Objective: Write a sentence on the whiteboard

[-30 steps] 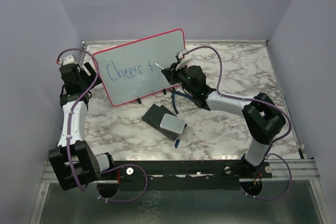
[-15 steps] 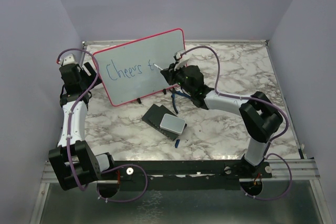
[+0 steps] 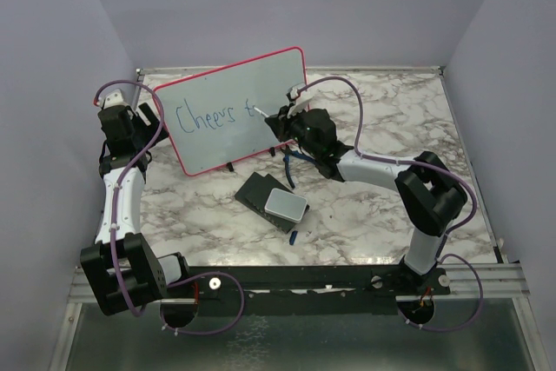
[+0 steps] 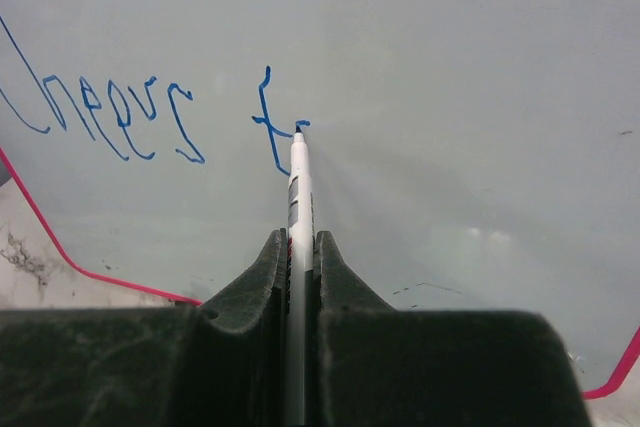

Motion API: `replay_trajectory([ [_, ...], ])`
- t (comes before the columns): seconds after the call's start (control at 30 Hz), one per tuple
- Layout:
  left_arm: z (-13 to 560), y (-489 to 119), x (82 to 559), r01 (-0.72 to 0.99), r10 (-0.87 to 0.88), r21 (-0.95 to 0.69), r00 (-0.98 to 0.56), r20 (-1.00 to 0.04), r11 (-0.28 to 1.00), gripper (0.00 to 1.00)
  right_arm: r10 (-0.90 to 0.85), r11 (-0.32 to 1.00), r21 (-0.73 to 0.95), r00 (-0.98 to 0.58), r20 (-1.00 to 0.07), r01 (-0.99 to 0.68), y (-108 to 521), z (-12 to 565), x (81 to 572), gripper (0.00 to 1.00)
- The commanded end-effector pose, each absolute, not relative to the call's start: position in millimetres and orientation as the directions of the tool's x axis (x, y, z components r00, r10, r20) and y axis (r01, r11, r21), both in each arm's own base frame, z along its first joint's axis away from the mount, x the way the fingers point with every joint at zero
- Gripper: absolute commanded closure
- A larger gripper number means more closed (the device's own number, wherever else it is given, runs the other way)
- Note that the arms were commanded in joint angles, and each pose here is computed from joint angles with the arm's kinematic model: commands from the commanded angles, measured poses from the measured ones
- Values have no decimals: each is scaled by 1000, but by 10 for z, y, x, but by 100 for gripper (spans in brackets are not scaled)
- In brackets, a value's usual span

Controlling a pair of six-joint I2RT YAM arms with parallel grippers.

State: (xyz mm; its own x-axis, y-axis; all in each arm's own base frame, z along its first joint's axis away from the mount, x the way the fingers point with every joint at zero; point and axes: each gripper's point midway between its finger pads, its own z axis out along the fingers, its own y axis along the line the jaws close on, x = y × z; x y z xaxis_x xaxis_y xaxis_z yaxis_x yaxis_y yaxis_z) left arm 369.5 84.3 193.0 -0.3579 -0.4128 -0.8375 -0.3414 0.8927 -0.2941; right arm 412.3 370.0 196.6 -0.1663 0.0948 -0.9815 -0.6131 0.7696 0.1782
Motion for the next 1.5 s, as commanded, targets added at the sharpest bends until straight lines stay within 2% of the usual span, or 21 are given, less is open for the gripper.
replay_trajectory([
  [0.0, 2018, 768, 3703, -307, -398, -300, -340, -852, 903, 20, 60, 788, 164, -191, -980, -594, 3635, 1797, 4124, 99],
  [0.67, 2016, 767, 3695, -308, -397, -297, -341, -852, 904, 20, 93, 840, 154, -143, -985, -520, 3460, 1965, 4200, 99],
  [1.47, 2019, 764, 3698, -306, -397, -299, -340, -852, 904, 20, 113, 805, 154, -108, -988, -573, 3614, 2150, 4225, 99],
])
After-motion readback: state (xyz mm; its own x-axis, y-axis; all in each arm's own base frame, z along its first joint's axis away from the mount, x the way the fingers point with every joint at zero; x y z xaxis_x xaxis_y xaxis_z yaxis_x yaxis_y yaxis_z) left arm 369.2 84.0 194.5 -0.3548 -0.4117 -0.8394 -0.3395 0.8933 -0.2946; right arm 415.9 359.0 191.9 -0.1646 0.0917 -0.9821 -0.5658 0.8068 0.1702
